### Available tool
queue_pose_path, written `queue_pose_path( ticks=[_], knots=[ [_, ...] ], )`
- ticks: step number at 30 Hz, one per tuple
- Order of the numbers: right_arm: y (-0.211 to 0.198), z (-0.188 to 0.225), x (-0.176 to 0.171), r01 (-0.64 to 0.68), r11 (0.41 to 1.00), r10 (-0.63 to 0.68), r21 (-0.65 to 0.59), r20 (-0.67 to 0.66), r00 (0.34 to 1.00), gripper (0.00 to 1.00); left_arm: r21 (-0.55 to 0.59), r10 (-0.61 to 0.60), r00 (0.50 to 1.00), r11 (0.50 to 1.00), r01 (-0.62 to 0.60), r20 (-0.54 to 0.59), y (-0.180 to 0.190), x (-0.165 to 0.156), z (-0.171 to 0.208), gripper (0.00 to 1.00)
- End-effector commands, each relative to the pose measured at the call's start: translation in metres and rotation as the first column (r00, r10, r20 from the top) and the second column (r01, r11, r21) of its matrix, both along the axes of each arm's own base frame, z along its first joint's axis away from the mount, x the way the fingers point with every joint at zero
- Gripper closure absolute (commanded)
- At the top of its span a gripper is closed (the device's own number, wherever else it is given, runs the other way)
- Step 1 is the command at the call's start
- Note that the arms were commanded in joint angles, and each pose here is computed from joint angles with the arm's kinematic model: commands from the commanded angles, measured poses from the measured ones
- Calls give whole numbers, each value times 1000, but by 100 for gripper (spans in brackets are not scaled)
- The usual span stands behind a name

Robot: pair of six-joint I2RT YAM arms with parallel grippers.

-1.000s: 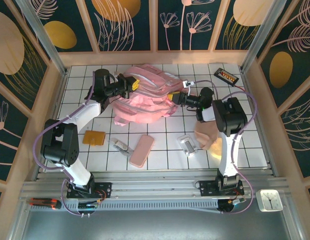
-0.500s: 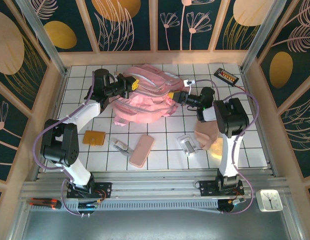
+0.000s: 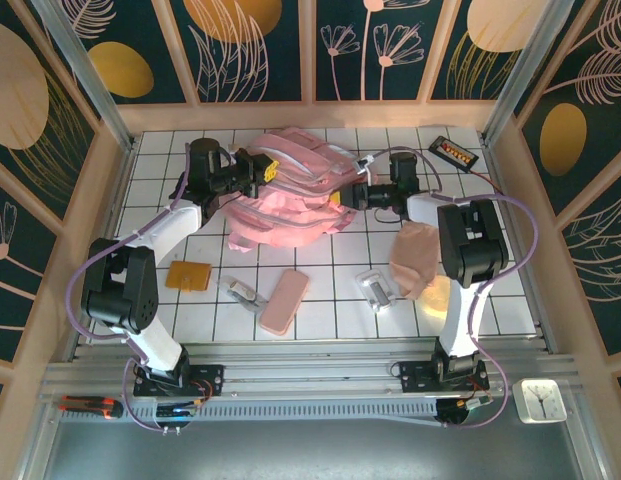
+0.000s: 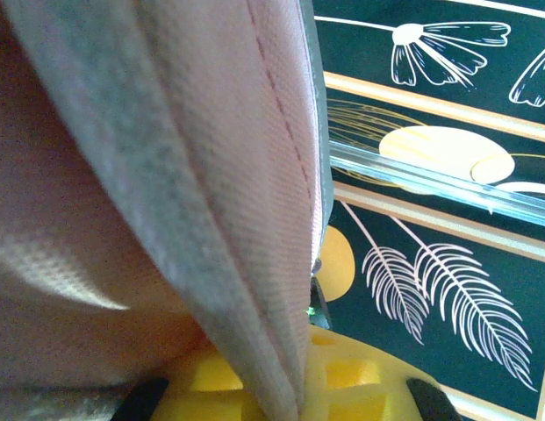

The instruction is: Pack books, pencil case, and school supplies into a backpack

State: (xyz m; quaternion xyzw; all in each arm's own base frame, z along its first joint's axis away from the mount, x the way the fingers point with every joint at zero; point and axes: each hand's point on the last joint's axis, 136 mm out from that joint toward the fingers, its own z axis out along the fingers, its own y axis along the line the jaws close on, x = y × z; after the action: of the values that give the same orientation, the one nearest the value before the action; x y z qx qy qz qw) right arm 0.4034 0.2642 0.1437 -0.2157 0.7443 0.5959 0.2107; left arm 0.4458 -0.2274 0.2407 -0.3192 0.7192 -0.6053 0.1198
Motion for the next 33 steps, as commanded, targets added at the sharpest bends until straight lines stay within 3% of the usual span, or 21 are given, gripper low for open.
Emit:
queue_pose_path(
  ticks=[1,18,28,32,33],
  knots=[
    [12,18,-27,-112,993,113,30,-31,993,100,-47,-1,976,999,11,218,-1,-1,61,100],
    [80,62,-70,-167,986,165,3,-155,974,100,23,-32,979,999,28,203,-17,-16,28,100],
    [131,78,-83,-40,999,32,-31,-225,974,100,18,-77,982,997,75,174,-51,-36,6,100],
    [109,56,-79,21,993,-52,-117,-268,962,100,45,-91,979,995,84,184,-44,-46,7,100],
    [98,53,-77,40,990,-76,-135,-269,960,100,70,-102,977,993,90,189,-41,-48,8,86]
  ],
)
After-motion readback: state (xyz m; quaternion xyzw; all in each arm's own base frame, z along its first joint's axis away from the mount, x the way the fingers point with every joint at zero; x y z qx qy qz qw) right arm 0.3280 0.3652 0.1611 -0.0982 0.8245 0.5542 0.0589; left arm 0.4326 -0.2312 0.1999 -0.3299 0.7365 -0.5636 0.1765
